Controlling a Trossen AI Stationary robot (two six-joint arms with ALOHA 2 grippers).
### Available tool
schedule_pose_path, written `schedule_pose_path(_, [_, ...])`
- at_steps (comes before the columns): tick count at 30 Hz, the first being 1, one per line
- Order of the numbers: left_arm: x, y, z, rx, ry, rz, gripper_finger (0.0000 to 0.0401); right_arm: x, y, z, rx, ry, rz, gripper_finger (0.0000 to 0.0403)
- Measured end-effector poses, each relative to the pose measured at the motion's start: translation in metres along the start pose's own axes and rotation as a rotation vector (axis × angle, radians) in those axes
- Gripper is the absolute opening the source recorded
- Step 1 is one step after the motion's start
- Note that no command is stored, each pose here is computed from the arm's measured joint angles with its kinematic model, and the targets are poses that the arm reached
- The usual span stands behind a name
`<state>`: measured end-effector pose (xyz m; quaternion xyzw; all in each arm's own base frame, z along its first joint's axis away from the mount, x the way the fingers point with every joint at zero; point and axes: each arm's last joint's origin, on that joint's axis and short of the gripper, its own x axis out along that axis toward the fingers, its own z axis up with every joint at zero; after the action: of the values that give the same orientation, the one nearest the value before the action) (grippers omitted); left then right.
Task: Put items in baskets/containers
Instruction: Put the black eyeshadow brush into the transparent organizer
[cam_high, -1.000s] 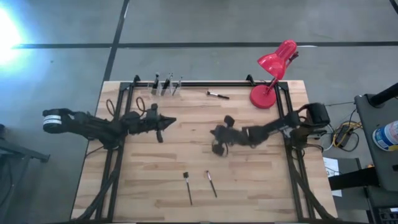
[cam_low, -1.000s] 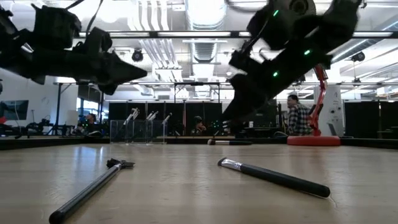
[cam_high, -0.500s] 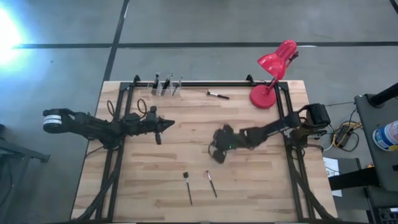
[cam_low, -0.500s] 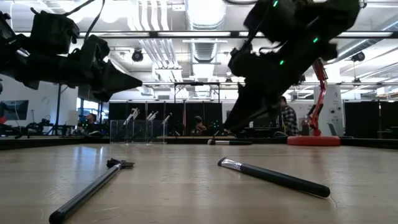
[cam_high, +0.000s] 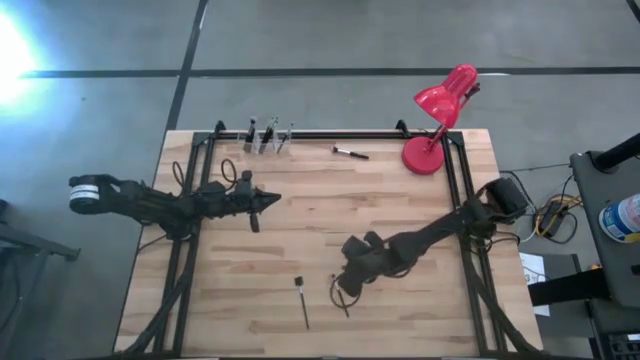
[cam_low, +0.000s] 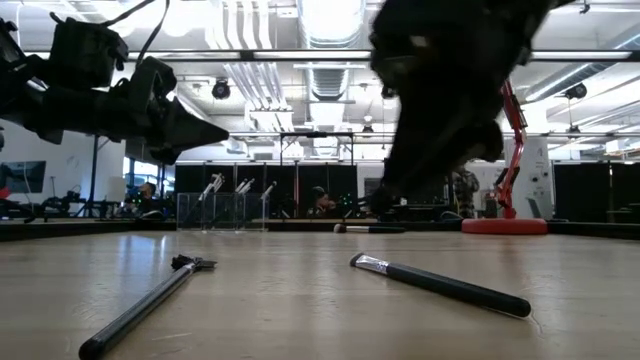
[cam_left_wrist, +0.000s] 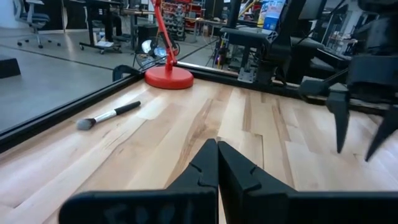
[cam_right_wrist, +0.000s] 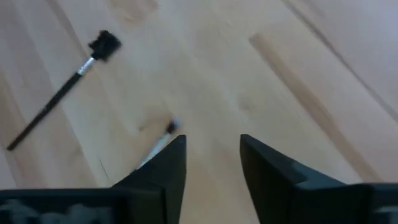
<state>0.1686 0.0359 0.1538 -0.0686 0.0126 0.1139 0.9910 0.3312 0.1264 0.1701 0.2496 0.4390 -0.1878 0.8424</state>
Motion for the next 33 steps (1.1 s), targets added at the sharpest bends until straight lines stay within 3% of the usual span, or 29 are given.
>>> schedule_pose_path(7, [0.0,0.0,-0.003,-0.001,0.027,0.004,0.0,0.024,0.028,0.011,0.016,0.11,0.053,0.0182])
schedule_pose_path(13, [0.0,0.001,-0.004,0.0,0.034,0.008,0.0,0.045,0.034,0.01,-0.004,0.204,-0.069,0.0185])
schedule_pose_path(19, [0.0,0.001,-0.004,0.0,0.035,0.01,0.0,0.06,0.044,0.011,-0.013,0.225,-0.059,0.018])
schedule_pose_path(24, [0.0,0.001,-0.004,0.0,0.035,0.01,0.0,0.063,0.045,0.01,-0.038,0.231,-0.057,0.0146])
schedule_pose_path(33, [0.0,0.001,-0.004,-0.044,0.033,0.029,0.0,0.065,0.044,0.009,-0.131,0.234,-0.048,0.0026])
